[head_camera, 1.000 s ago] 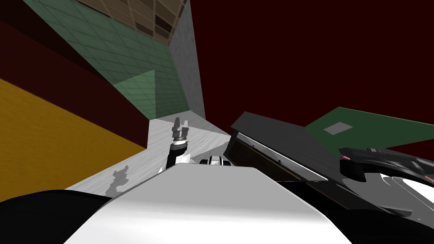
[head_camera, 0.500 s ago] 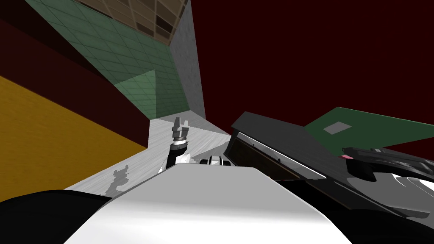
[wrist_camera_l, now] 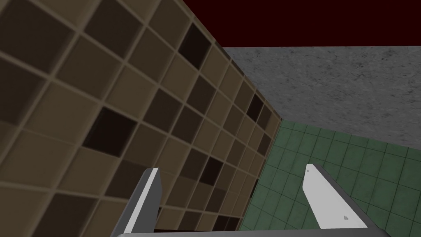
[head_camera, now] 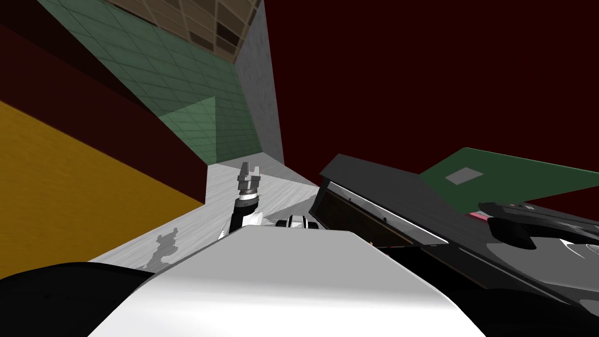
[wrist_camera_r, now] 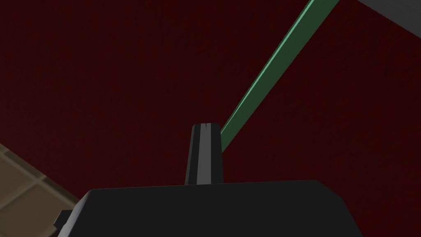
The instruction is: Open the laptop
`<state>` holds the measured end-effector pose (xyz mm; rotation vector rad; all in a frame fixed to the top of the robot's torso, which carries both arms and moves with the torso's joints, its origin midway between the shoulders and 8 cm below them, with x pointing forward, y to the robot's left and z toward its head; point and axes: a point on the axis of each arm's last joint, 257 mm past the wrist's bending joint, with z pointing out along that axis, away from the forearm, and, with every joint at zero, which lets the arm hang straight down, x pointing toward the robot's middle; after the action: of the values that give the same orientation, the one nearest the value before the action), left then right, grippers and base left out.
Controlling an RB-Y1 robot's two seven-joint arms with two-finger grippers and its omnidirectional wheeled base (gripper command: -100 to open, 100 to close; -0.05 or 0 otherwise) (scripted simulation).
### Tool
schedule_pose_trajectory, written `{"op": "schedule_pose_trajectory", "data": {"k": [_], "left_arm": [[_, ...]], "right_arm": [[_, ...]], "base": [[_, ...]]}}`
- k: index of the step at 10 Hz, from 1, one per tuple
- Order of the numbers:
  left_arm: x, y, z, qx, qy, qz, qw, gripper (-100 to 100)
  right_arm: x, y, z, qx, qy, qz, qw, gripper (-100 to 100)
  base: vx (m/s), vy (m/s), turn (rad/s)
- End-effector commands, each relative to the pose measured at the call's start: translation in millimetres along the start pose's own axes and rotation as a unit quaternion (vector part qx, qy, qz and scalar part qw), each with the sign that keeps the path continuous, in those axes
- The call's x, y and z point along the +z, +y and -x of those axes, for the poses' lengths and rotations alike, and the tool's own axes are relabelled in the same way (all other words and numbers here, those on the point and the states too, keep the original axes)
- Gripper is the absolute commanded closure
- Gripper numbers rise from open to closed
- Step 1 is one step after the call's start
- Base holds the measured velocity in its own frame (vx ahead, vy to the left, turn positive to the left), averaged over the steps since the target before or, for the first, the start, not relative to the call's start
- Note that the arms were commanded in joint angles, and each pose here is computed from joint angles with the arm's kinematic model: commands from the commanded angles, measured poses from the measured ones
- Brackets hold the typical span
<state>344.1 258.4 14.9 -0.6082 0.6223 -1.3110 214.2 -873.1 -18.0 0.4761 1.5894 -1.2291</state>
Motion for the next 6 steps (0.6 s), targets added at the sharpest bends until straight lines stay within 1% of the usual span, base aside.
{"op": "schedule_pose_trajectory", "data": {"k": [1,2,3,4,6], "left_arm": [[0.0,0.0,0.0,0.0,0.0,0.0,1.0,0],[0.0,0.0,0.0,0.0,0.0,0.0,1.0,0],[0.0,0.0,0.0,0.0,0.0,0.0,1.0,0],[0.0,0.0,0.0,0.0,0.0,0.0,1.0,0],[0.0,0.0,0.0,0.0,0.0,0.0,1.0,0]], "right_arm": [[1.8,-1.6,-0.3,0.008,0.003,0.0,1.0,100],[2.2,3.7,14.6,-0.009,-0.009,0.015,0.9998,-100],[2.3,7.1,23.5,-0.018,-0.017,0.023,0.9994,-100],[2.2,12.9,36.4,-0.032,-0.028,0.035,0.9985,-100],[1.6,21.1,51.6,-0.048,-0.04,0.051,0.9967,-100]], "base": [[-0.006,0.003,-0.001],[-0.038,-0.034,0.0],[-0.063,-0.063,0.0],[-0.076,-0.071,0.006],[-0.075,-0.062,0.004]]}}
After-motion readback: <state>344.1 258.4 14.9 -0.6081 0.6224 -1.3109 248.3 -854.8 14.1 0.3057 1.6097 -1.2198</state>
